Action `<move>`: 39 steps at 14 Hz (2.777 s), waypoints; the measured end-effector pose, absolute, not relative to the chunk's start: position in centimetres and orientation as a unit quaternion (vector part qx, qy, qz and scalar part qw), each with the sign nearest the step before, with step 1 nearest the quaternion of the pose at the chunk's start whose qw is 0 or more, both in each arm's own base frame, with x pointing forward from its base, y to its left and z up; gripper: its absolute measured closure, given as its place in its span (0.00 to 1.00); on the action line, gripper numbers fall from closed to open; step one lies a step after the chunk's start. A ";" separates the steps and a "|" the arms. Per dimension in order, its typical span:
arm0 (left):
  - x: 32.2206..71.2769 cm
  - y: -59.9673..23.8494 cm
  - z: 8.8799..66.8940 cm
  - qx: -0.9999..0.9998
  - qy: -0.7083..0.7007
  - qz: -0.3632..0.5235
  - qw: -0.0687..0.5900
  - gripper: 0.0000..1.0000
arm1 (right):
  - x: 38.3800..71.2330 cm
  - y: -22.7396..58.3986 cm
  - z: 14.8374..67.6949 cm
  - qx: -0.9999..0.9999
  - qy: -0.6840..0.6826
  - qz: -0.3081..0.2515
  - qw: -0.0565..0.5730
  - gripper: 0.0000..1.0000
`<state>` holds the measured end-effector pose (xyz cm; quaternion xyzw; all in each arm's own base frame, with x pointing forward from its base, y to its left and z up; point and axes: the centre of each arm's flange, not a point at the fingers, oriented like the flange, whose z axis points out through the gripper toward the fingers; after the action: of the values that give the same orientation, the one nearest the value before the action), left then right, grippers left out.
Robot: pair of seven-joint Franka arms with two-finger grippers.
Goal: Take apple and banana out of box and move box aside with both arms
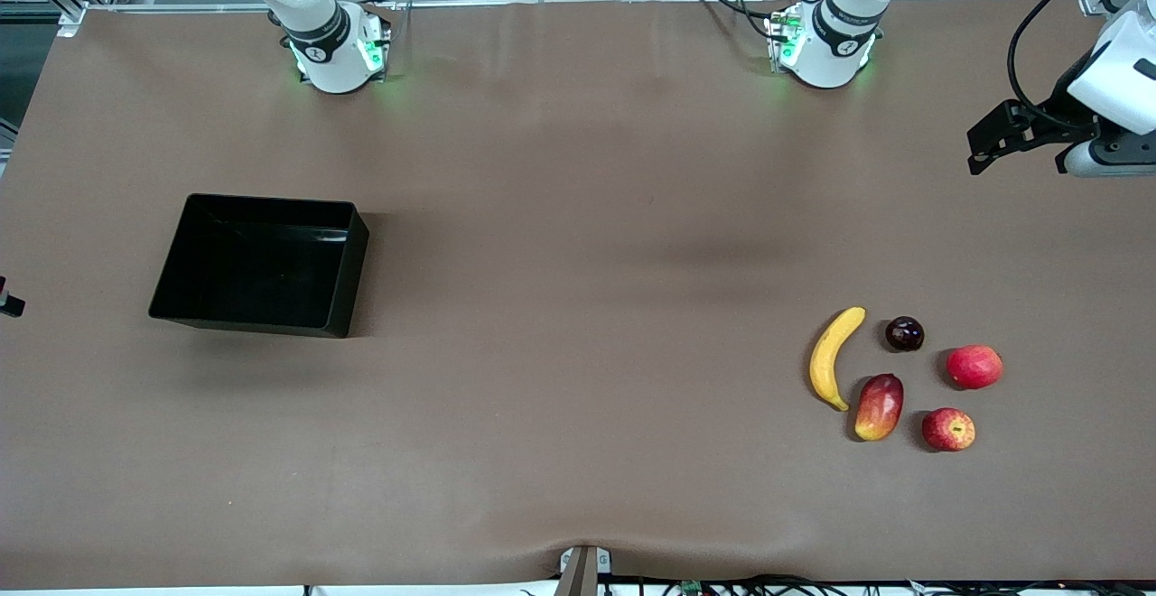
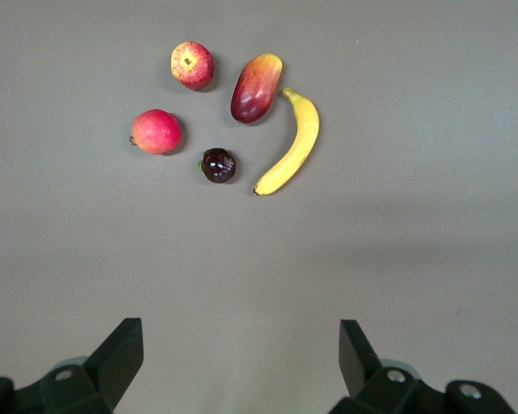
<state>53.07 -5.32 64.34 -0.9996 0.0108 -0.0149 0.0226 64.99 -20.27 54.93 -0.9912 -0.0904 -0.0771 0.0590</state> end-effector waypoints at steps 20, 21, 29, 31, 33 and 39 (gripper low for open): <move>53.0 -6.0 64.3 -0.999 0.021 -0.015 0.023 0.00 | 57.8 -4.0 62.1 -1.000 0.016 0.015 0.007 0.00; 53.0 -6.0 64.3 -0.999 0.021 -0.015 0.023 0.00 | 56.7 -4.0 61.3 -1.000 0.018 0.010 0.010 0.00; 53.1 -5.7 64.3 -0.999 0.019 -0.015 0.023 0.00 | 50.8 -5.2 61.2 -0.999 0.040 0.000 0.009 0.00; 53.1 -5.6 64.3 -0.999 0.017 -0.015 0.023 0.00 | 51.7 -6.6 63.9 -0.998 0.051 -0.029 0.008 0.00; 53.1 -5.5 64.3 -0.999 0.016 -0.015 0.023 0.00 | 52.7 -8.4 64.9 -0.997 0.065 -0.041 0.008 0.00; 53.1 -5.5 64.4 -1.000 0.016 -0.015 0.023 0.00 | 53.9 -7.2 63.9 -0.998 0.054 -0.022 0.011 0.00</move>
<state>53.09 -5.46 64.35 -0.9995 0.0160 -0.0152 0.0226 53.87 -7.22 63.92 -0.9982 0.0541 -0.0224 0.0106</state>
